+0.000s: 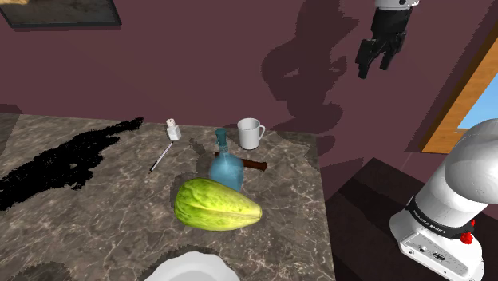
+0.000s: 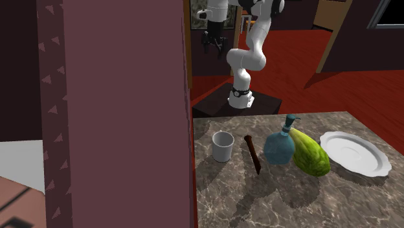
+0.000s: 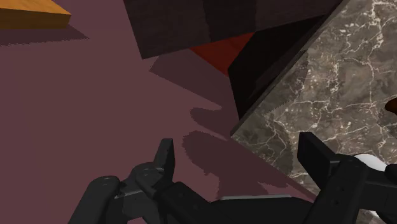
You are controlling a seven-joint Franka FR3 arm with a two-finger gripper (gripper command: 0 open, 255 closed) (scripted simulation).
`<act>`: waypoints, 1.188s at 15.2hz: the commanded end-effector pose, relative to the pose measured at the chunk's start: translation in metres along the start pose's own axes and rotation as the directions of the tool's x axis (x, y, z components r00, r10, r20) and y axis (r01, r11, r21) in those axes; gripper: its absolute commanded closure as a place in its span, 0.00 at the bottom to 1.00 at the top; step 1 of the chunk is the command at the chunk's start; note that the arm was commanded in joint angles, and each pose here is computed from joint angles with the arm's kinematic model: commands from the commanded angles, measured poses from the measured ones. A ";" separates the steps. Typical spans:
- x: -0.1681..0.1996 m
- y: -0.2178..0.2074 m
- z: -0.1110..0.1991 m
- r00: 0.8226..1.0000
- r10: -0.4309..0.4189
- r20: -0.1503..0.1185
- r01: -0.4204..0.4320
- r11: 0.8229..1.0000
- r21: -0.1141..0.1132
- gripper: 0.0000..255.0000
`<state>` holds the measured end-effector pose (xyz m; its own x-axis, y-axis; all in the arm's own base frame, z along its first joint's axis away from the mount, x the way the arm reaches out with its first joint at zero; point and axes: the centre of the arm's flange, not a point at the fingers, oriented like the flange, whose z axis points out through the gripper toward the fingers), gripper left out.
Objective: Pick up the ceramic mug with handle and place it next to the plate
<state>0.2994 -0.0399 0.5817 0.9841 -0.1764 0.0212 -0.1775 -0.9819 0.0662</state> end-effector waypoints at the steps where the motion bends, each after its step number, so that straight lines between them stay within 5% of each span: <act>1: 0.000 0.000 0.000 1.000 0.000 0.000 0.000 1.000 0.000 0.00; 18: 0.115 -0.172 0.087 1.000 -0.025 0.005 0.025 1.000 0.002 0.00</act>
<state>0.4329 0.0910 0.4908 0.9881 -0.1529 0.0145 -0.1535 -0.9859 0.0662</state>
